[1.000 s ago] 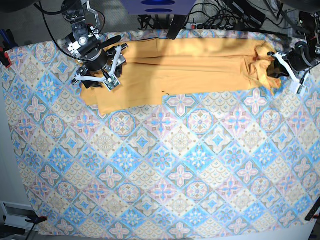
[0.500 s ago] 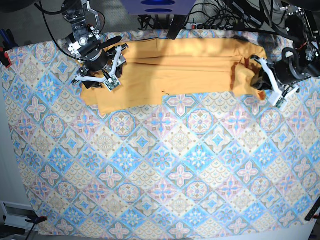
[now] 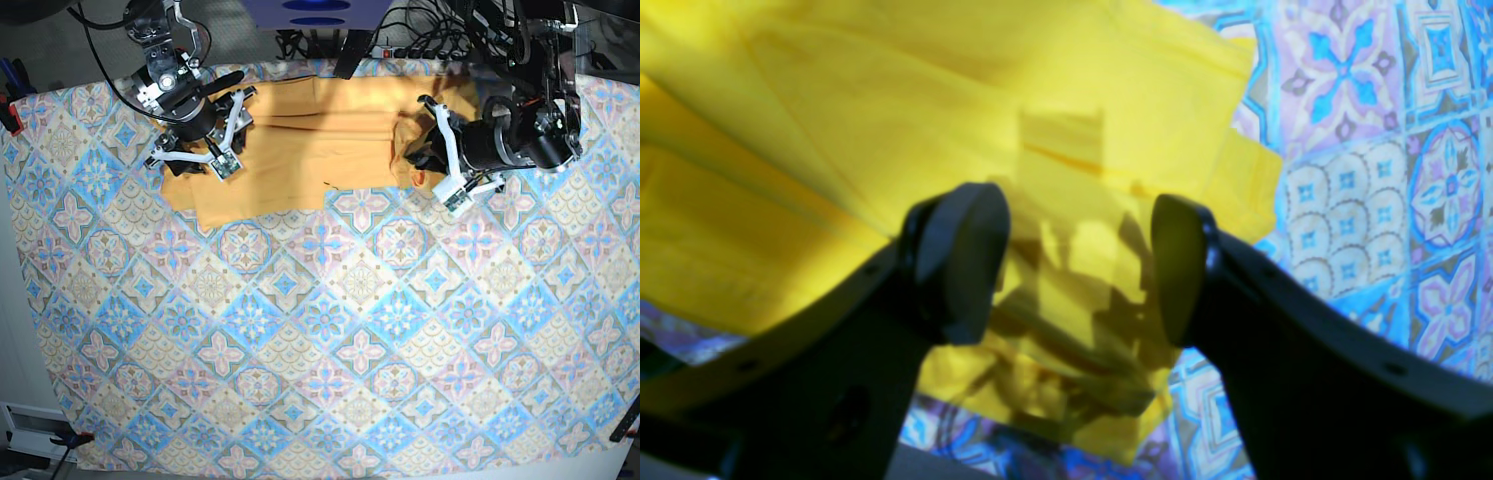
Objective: Fold the T-shirt properly
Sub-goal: 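Lift the strip end with the left gripper toward the right gripper, then fold the held strip end over toward the shirt's middle with the left gripper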
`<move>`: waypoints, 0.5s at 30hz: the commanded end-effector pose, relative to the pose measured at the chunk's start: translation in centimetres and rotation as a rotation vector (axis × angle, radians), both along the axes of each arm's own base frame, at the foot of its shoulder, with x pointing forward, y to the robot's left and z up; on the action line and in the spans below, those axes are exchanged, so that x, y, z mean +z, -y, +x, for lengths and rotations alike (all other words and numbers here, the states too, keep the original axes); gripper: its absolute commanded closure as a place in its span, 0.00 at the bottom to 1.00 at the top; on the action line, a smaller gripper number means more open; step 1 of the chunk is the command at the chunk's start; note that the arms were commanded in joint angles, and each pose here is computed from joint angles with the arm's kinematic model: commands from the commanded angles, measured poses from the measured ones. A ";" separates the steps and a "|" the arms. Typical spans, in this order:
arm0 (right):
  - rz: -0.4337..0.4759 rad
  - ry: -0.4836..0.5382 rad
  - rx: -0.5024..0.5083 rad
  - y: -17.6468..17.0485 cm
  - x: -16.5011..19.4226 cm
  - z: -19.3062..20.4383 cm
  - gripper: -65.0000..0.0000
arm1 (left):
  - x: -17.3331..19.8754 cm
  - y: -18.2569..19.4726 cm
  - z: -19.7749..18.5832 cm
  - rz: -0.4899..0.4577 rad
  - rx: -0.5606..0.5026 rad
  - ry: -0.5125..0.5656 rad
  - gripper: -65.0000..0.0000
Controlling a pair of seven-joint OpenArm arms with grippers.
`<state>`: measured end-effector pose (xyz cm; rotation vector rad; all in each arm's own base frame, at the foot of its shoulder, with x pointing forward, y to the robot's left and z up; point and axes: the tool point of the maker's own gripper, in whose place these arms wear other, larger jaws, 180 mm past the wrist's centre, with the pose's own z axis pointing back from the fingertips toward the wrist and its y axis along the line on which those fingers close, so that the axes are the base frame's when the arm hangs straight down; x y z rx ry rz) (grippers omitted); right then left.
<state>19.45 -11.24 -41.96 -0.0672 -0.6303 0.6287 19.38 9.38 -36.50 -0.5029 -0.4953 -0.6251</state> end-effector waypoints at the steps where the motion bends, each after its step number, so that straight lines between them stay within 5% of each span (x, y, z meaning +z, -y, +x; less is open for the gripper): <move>1: 0.007 0.031 0.004 0.0 0.7 0.5 0.44 | 0.9 1.2 0.3 -0.038 -0.029 0.031 1.00; 10: 0.008 0.031 0.003 -0.1 0.7 0.5 0.44 | 0.4 3.7 -1.1 -0.053 -0.119 0.004 1.00; 15: 0.010 0.031 0.003 -0.1 0.7 0.5 0.44 | -1.8 3.9 -0.8 -0.015 -0.102 -0.046 0.78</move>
